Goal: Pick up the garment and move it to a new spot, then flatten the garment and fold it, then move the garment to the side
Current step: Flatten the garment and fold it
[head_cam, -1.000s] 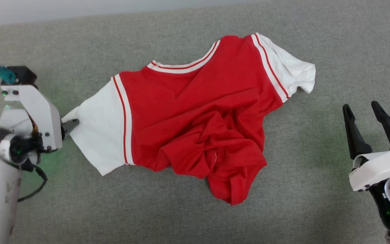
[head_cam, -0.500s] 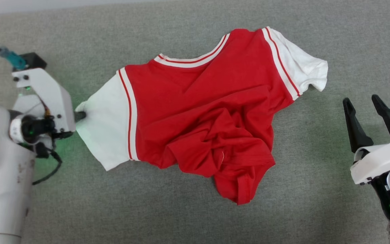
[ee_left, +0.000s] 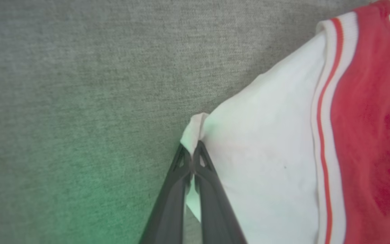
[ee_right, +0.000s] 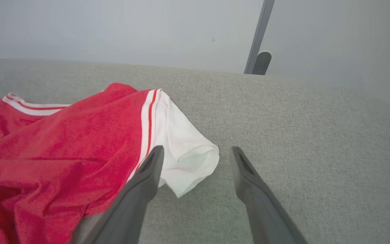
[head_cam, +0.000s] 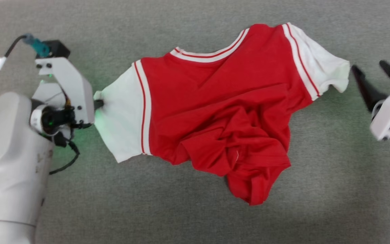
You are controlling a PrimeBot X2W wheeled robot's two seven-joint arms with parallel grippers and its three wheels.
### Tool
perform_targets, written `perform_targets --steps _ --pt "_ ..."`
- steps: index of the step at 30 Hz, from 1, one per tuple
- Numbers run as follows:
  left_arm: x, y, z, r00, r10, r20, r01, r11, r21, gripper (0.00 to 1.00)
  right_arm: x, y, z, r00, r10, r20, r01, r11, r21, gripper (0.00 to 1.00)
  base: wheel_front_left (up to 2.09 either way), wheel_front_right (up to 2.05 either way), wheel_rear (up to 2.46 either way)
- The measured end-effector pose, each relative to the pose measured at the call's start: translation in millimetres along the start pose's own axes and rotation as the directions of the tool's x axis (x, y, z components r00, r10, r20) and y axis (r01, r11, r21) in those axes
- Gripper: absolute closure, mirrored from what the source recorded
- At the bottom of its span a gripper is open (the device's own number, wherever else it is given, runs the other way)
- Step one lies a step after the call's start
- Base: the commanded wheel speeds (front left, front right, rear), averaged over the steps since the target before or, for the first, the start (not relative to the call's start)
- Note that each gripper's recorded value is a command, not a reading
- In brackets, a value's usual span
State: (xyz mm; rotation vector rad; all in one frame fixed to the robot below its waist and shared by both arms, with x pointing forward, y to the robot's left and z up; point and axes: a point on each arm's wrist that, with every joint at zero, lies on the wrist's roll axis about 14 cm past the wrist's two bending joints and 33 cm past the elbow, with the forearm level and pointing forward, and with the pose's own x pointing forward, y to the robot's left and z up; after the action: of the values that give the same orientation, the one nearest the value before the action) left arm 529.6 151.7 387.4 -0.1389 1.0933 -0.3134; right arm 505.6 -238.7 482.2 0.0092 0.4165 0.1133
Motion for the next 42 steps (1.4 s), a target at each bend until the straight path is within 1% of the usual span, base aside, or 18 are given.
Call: perform_targets --steps 3,6,9,13,19,26,27,28,30,33,36,39,42 --pt "1.0 -4.0 3.3 1.0 -0.009 0.008 0.009 1.0 0.014 1.0 16.3 -3.5 5.0 0.998 0.008 -0.07 -0.008 1.0 0.013 0.0 0.0 0.0 0.0" --pt "2.4 -7.9 6.8 1.0 -0.018 0.017 0.018 0.999 0.029 1.0 32.1 -4.3 1.5 0.986 0.019 -0.164 -0.017 1.0 0.014 0.0 0.0 0.0 0.0" --pt "4.8 -10.2 9.3 0.999 -0.025 0.024 0.024 0.999 0.039 1.0 47.0 -4.0 -7.8 0.964 0.025 -0.264 -0.023 1.0 0.011 0.0 0.0 0.0 0.0" --pt "8.4 -12.1 12.0 0.999 -0.034 0.033 0.032 0.999 0.042 1.0 65.3 -2.7 -15.7 0.935 0.034 -0.354 -0.031 0.999 0.016 0.0 0.0 0.0 0.0" --pt "15.2 -9.8 14.1 0.998 -0.044 0.038 0.043 0.998 0.036 1.0 87.9 6.3 -43.5 0.864 0.071 -0.499 -0.038 0.996 0.076 0.0 0.0 0.0 0.0" --pt "20.7 -5.9 14.0 0.998 -0.048 0.036 0.047 0.998 0.032 1.0 108.3 10.7 -58.2 0.794 0.07 -0.604 -0.027 0.996 0.08 0.0 0.0 0.0 0.0" --pt "21.2 -4.2 13.4 0.998 -0.046 0.035 0.045 0.999 0.03 1.0 109.7 10.9 -61.2 0.777 0.07 -0.625 -0.024 0.996 0.081 0.27 0.0 0.0 0.0" --pt "21.6 -2.9 13.0 0.998 -0.045 0.032 0.044 0.999 0.027 1.0 111.1 11.1 -63.0 0.764 0.067 -0.642 -0.021 0.997 0.079 1.0 0.0 0.0 0.0" --pt "22.6 -1.2 11.7 0.999 -0.043 0.028 0.043 0.999 0.023 1.0 113.6 10.0 -65.1 0.747 0.059 -0.662 -0.012 0.997 0.076 1.0 0.0 0.0 0.0" --pt "21.0 -0.7 12.7 0.999 -0.046 0.024 0.045 0.999 0.018 1.0 115.4 11.0 -63.7 0.741 0.061 -0.668 -0.002 0.996 0.089 1.0 0.0 0.0 0.0" --pt "17.1 -0.7 15.4 0.999 -0.044 0.023 0.043 0.999 0.016 1.0 114.9 13.8 -57.6 0.756 0.071 -0.651 0.007 0.993 0.117 1.0 0.0 0.0 0.0" --pt "10.3 0.0 21.2 0.999 -0.032 0.031 0.031 0.999 0.026 1.0 113.5 24.6 -47.2 0.78 0.123 -0.614 -0.001 0.981 0.195 1.0 0.0 0.0 0.0" --pt "-0.8 3.6 29.2 0.999 -0.012 0.048 0.011 1.0 0.026 1.0 108.6 32.6 -35.6 0.796 0.147 -0.587 -0.013 0.974 0.227 1.0 0.0 0.0 0.0"
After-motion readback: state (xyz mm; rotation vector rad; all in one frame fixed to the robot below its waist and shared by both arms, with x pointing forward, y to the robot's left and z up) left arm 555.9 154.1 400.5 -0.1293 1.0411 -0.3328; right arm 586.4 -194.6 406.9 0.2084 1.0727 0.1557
